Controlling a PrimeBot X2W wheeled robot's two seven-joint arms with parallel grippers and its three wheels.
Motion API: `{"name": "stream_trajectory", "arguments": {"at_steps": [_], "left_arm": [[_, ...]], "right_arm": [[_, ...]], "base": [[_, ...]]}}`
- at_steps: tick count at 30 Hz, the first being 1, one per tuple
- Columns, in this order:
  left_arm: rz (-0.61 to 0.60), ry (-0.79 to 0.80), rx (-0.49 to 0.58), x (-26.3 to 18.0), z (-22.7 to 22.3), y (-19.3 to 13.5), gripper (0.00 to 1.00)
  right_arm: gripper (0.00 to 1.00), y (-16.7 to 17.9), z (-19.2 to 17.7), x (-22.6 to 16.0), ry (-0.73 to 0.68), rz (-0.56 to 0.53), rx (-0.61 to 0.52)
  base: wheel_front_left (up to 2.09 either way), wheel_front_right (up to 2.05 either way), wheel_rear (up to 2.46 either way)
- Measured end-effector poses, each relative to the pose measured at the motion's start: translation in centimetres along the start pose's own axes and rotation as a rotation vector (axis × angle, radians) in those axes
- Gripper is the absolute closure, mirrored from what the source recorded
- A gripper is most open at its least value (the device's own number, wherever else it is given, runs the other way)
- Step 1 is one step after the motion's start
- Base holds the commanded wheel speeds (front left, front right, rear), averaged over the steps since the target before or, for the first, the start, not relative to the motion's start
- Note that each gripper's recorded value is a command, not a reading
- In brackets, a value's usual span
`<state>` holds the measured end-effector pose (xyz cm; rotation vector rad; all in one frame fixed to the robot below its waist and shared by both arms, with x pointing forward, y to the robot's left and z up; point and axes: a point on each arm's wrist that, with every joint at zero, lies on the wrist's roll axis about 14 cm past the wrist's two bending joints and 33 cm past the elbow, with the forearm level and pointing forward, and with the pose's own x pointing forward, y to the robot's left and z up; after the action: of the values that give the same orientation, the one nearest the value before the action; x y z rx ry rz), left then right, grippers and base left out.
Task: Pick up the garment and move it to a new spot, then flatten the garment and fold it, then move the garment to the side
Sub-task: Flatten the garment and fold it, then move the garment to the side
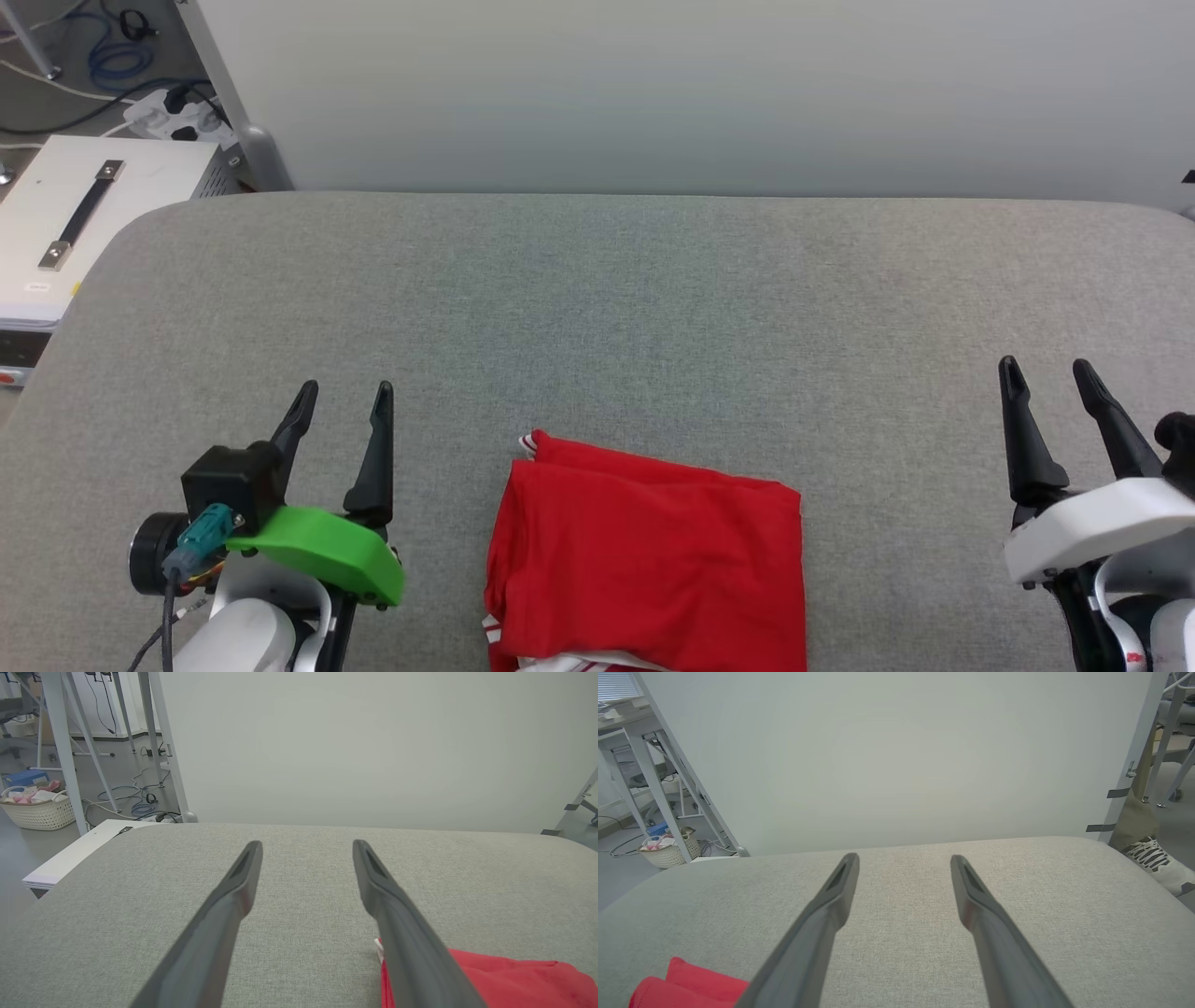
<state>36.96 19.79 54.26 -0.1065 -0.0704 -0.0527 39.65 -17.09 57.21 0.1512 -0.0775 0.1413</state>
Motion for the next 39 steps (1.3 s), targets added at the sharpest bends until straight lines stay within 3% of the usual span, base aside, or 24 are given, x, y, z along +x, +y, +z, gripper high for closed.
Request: {"name": "stream_trajectory", "arguments": {"at_steps": [15,39], "left_arm": [[0.004,0.027,0.024,-0.6,-1.1,0.0,0.00],[0.014,0.082,0.017,-1.4,-3.0,0.4,0.00]], "right_arm": [[0.00,0.6,-1.3,-4.0,0.032,-0.015,-0.059],[0.00,0.0,-1.5,-4.5,0.032,-0.041,-0.056]], "base": [[0.00,0.00,0.00],[0.00,0.00,0.00]]}}
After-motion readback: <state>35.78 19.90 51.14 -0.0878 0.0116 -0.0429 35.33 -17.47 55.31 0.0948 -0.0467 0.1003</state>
